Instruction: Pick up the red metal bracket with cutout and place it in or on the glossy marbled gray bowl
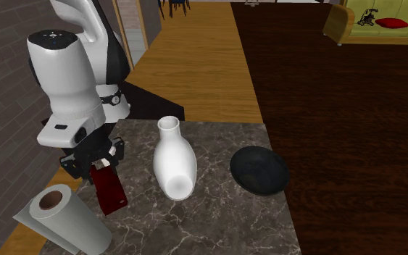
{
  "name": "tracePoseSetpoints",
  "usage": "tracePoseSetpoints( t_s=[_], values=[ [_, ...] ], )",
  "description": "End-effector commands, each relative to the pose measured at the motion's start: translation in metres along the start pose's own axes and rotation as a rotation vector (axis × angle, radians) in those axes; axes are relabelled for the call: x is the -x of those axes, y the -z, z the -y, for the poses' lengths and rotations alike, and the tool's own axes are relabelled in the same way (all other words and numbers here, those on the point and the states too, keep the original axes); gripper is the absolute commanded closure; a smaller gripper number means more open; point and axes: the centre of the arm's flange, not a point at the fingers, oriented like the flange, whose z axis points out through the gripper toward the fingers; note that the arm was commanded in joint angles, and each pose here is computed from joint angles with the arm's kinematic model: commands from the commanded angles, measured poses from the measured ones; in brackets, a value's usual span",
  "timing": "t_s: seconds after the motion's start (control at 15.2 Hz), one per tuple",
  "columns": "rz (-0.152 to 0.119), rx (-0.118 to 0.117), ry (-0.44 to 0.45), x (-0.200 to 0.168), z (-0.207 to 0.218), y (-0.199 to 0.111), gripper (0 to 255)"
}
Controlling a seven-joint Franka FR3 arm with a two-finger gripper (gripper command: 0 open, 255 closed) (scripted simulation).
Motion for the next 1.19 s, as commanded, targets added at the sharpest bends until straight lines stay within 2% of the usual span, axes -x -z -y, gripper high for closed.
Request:
tracePoseSetpoints(
  t_s=[0.0, 0.92, 1.12],
  values=[
    [0.0, 0.0, 0.0, -0.001, -0.001, 0.011, 255],
    [0.0, 0.0, 0.0, -0.006, -0.01, 0.083, 255],
    [0.0, 0.0, 0.0, -0.027, 0.023, 0.087, 255]
  ],
)
